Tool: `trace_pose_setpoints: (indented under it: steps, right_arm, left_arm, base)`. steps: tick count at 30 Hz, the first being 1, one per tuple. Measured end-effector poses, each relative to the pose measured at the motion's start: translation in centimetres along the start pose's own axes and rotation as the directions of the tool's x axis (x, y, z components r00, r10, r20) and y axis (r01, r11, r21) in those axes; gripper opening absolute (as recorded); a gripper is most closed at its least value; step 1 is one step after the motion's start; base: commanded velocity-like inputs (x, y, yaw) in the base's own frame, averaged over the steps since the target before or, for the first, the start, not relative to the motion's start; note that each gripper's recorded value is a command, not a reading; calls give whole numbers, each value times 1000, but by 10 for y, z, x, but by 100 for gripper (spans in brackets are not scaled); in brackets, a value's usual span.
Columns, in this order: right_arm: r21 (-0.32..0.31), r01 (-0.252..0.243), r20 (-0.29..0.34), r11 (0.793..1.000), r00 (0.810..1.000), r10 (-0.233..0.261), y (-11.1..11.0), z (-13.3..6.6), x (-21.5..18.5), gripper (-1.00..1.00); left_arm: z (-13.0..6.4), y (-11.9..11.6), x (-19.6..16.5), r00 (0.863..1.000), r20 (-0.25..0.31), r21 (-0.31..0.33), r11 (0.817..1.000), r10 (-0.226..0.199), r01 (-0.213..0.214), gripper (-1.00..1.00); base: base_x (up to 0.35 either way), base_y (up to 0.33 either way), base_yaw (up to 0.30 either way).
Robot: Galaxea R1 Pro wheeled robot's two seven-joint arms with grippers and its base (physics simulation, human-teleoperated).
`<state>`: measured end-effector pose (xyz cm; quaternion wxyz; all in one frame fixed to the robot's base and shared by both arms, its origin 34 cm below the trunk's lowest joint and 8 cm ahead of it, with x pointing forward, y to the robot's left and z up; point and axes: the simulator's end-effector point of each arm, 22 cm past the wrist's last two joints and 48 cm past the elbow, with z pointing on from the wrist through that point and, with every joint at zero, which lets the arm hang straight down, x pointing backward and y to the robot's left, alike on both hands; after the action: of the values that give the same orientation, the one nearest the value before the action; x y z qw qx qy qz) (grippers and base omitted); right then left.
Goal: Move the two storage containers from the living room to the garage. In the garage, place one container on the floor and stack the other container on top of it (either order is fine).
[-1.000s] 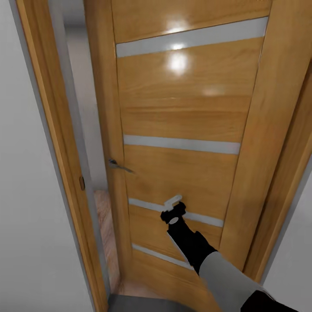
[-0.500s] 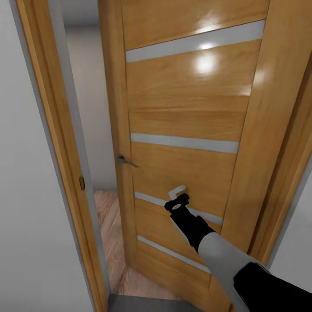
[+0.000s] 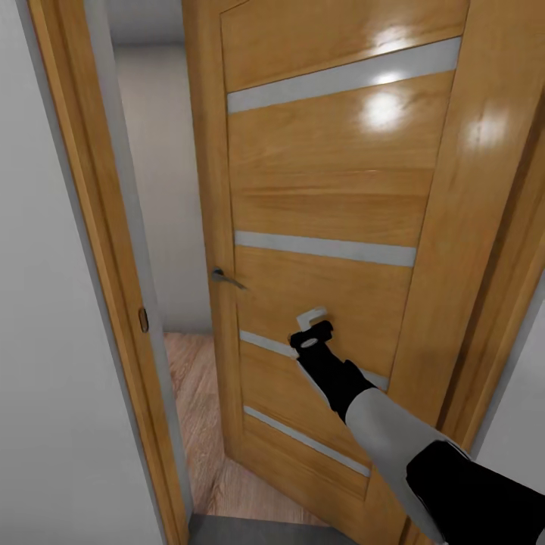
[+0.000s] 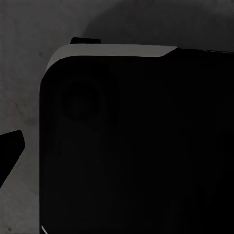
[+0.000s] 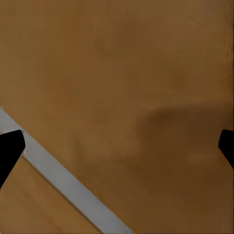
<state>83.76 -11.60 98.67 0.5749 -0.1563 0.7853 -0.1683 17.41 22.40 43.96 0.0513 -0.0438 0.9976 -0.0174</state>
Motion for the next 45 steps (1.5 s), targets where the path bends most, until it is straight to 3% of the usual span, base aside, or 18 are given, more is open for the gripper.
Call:
trace_pose_setpoints:
  steps: [10, 18, 32, 45]
  right_arm:
    - [-26, -23, 34, 999, 999, 24, 4, -6, -20, 100]
    - [-112, -16, 11, 994, 1000, 17, 22, -8, -17, 100]
    - [-118, -17, 6, 993, 1000, 17, 24, -8, -16, 100]
    - [-127, -15, 17, 992, 1000, 18, 27, -9, -18, 100]
  left_arm:
    - [0, 0, 0, 1000, 0, 0, 1000, -1, 1, 100]
    - [0, 0, 0, 1000, 0, 0, 1000, -1, 1, 100]
    - [0, -2, 1, 1000, -1, 2, 1000, -1, 1, 100]
    - [0, -2, 1, 1000, -3, 4, 1000, 3, -3, 100]
  base:
    - [0, 0, 0]
    - [0, 0, 0]
    - [9, 0, 0]
    - [221, 0, 0]
